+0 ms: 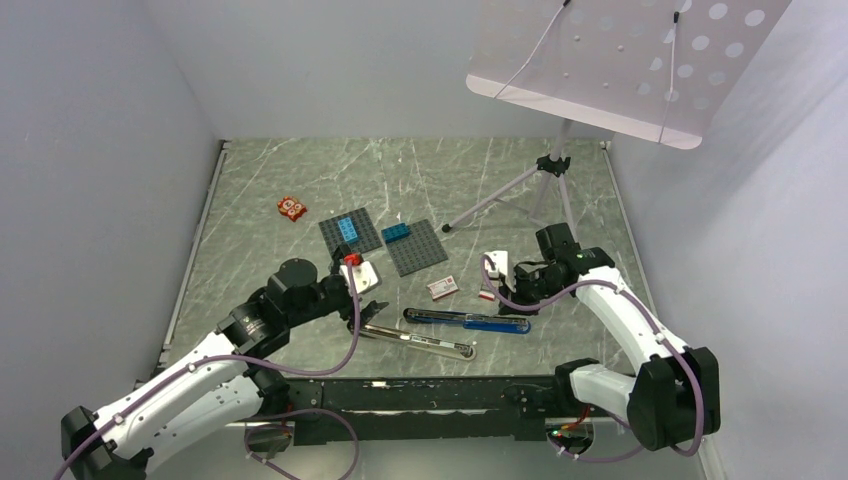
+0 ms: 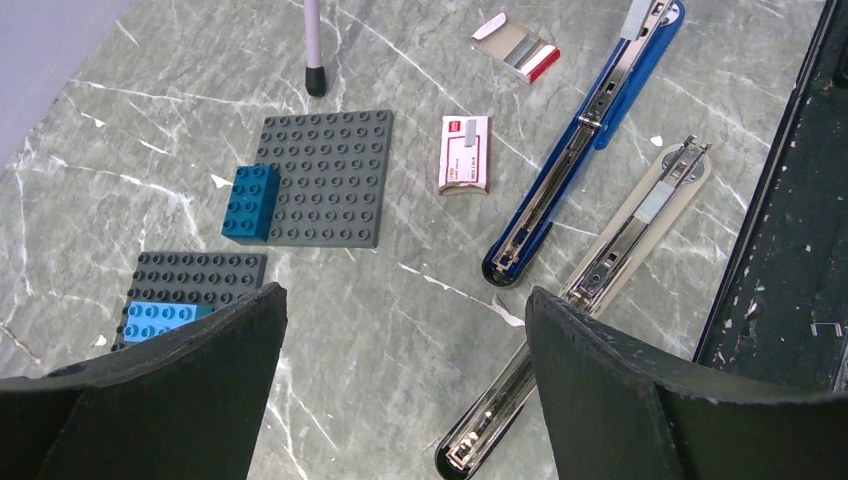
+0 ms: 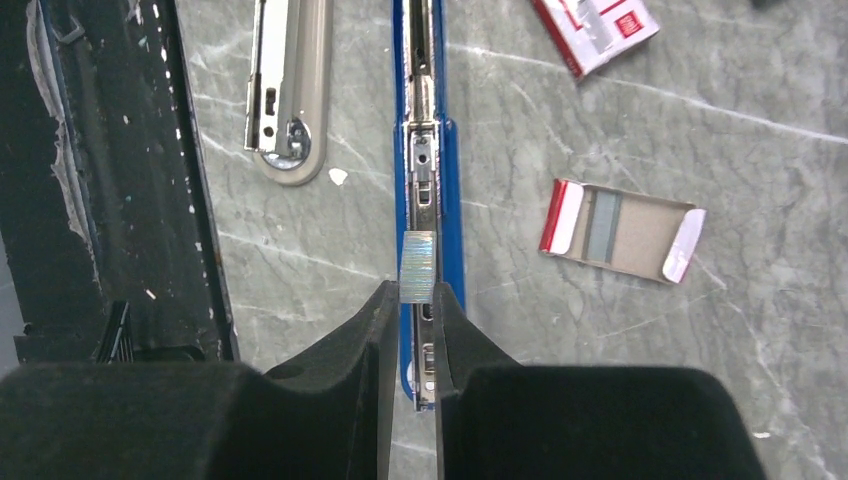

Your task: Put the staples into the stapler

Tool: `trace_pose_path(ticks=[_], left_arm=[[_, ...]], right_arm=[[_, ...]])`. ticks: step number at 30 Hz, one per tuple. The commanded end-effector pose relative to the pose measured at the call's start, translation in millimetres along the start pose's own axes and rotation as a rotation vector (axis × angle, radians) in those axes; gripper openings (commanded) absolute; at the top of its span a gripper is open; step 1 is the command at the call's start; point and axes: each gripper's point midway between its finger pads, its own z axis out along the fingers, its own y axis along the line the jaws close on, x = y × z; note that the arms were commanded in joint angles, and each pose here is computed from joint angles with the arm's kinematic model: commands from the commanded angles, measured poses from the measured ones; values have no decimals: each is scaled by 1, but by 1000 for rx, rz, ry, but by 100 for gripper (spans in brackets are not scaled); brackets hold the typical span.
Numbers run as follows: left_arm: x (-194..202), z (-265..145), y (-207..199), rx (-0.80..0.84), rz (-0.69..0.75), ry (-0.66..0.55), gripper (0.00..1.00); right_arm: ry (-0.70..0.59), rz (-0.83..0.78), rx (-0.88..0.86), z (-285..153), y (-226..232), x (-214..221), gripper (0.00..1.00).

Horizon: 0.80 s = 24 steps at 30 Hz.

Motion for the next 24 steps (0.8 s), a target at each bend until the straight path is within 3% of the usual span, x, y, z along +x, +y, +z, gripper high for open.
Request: trace_pose_path(ticks=[1, 24], left_arm=[[-10, 1, 0, 21, 9, -33, 91], [-13, -1, 2, 31, -4, -46, 91]], right_arm=[[-2, -53, -12, 3, 1, 4, 16], [-12, -94, -31, 17, 1, 9, 16]])
